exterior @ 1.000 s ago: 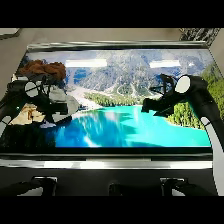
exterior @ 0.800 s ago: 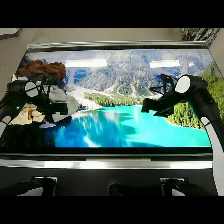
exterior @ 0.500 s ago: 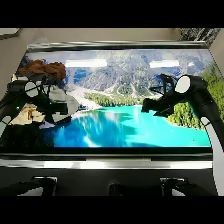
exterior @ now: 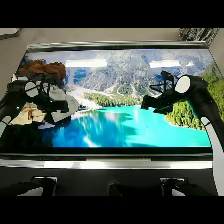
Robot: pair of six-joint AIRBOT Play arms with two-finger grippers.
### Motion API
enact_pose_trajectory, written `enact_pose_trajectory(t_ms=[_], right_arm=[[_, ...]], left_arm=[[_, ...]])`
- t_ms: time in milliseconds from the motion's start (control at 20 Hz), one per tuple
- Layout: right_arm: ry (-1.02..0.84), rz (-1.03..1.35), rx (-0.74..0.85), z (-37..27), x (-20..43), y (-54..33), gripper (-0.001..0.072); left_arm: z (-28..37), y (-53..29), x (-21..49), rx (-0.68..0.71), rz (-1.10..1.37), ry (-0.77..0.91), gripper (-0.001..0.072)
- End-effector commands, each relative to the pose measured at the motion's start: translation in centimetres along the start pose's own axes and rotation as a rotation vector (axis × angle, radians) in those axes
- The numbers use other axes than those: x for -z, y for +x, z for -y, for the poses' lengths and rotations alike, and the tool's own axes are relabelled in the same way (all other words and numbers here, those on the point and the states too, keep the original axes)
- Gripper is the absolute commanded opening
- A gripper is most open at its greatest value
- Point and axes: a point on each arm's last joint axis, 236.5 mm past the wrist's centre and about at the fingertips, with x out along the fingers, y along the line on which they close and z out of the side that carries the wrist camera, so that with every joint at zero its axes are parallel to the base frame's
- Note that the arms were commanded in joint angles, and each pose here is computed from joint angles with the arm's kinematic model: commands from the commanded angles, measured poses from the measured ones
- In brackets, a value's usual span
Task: Fold the shirts.
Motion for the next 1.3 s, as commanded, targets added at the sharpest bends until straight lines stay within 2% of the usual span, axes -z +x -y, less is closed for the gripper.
enact_pose_trajectory(t_ms=[0,200,350,450,550,650,800,850,1000,1250], right_arm=[[-0.011,0.141,-0.004,-0.1,-3.3,-0.2,0.0675],[-0.046,0.252,0.050,1.0,-5.9,-0.8,0.0676],[-0.058,0.260,0.075,1.6,-6.1,-0.8,0.0675],[-0.062,0.256,0.083,1.8,-6.1,-0.7,0.0676],[-0.079,0.247,0.086,1.8,-5.9,-0.6,0.0678],[-0.075,0.226,0.088,1.9,-5.6,-0.1,0.0683],[-0.079,0.177,0.101,2.4,-4.8,0.8,0.0682],[-0.076,0.160,0.103,2.5,-4.5,1.2,0.0682],[-0.061,0.126,0.091,2.5,-3.9,2.3,0.0682],[-0.045,0.107,0.065,2.0,-3.6,2.9,0.0687]], left_arm=[[0.4,-0.2,-3.5,0.016,0.149,-0.002,0.0719],[1.0,-0.8,-7.3,0.045,0.309,-0.009,0.0719],[1.3,-2.3,-10.9,0.062,0.472,-0.011,0.0719],[2.2,-3.0,-13.0,0.112,0.562,-0.068,0.0720],[1.6,-3.0,-14.7,0.087,0.598,-0.025,0.0720],[-2.5,-2.6,-16.6,0.048,0.530,-0.120,0.0720],[-14.6,-2.2,-16.8,0.005,0.342,-0.564,0.0720],[-17.6,-1.8,-15.5,-0.004,0.267,-0.640,0.0720],[-21.6,1.1,-12.3,-0.020,0.130,-0.734,0.0720],[-20.7,7.5,-10.8,-0.004,0.005,-0.696,0.0720]])
